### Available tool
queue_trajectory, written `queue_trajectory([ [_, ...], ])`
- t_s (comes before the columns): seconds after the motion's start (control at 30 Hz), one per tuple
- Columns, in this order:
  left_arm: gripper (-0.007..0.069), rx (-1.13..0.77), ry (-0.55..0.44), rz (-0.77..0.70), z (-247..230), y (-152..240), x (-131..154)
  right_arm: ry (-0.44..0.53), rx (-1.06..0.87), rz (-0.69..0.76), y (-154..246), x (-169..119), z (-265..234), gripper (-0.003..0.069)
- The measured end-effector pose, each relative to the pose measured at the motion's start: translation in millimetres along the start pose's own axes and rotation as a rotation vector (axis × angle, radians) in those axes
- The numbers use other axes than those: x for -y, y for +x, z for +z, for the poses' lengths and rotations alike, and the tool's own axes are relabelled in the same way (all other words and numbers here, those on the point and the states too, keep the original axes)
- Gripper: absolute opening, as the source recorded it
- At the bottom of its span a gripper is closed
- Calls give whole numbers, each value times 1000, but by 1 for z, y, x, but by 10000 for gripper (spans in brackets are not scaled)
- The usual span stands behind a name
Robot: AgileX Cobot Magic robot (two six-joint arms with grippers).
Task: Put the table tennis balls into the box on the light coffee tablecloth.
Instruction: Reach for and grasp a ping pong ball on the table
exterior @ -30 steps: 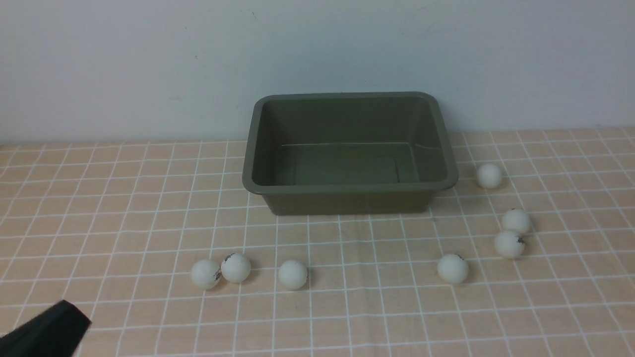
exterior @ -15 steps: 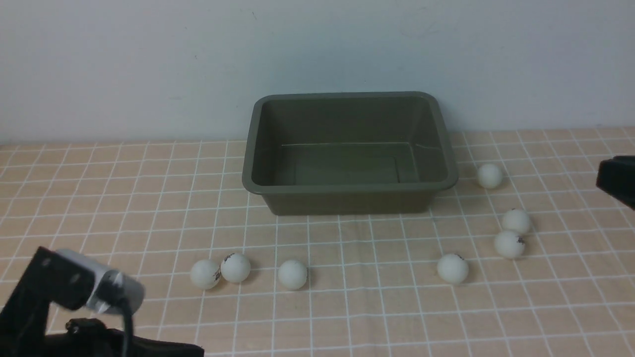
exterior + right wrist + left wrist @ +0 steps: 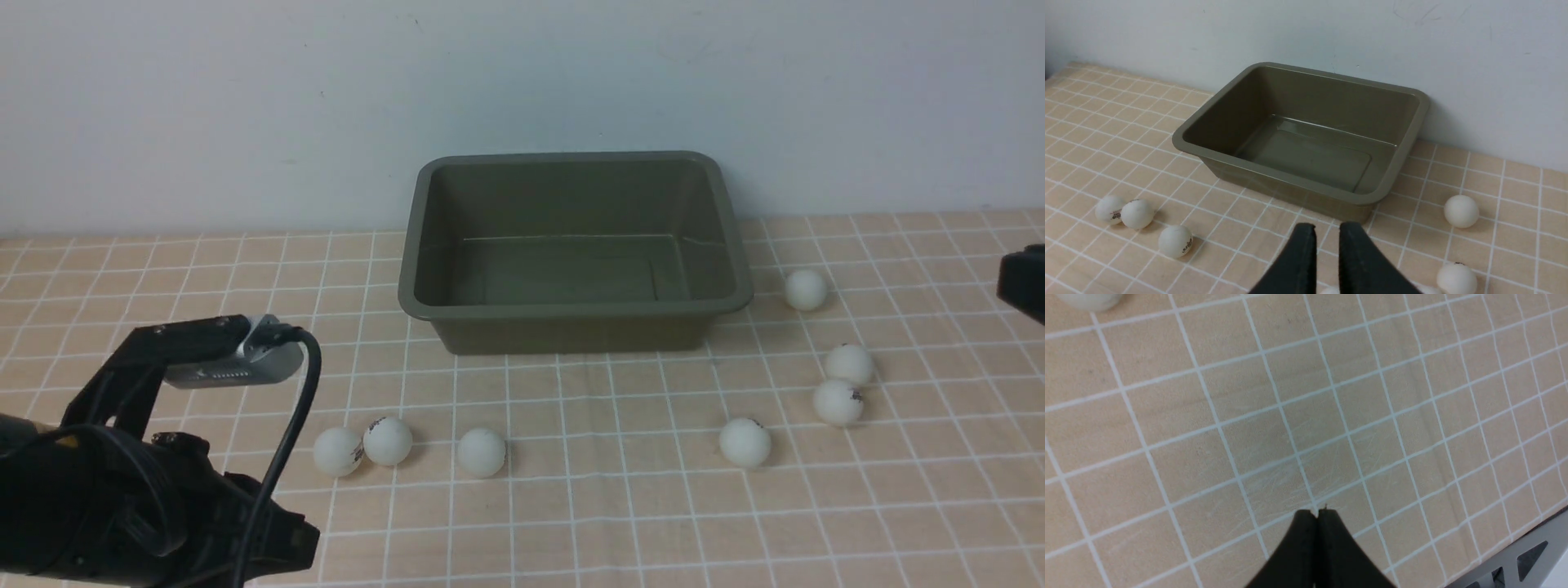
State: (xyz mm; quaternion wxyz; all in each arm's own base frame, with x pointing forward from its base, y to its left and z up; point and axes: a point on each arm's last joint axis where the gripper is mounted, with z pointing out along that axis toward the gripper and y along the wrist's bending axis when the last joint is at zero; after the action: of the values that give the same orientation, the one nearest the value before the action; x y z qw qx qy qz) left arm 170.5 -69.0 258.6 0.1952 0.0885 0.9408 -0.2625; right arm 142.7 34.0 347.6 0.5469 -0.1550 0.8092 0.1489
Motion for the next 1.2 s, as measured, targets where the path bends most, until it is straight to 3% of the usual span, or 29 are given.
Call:
queue_trajectory([
  [0.23,-69,67,-22,-1,0,-6,-2,27,-45,7,4,3,2,75],
  [0.43,-69,76,-233,109,0,-10,-22,47,-139,49,11,10,11,75],
  [0.67,-69,-32,-442,50,9,-12,-47,50,-154,57,12,13,15,75],
  [0.9,-69,-10,-466,37,4,-35,-46,98,-205,115,5,26,31,75],
  [1.2,-69,73,-463,92,-13,-61,-34,193,-432,152,-26,67,88,67],
])
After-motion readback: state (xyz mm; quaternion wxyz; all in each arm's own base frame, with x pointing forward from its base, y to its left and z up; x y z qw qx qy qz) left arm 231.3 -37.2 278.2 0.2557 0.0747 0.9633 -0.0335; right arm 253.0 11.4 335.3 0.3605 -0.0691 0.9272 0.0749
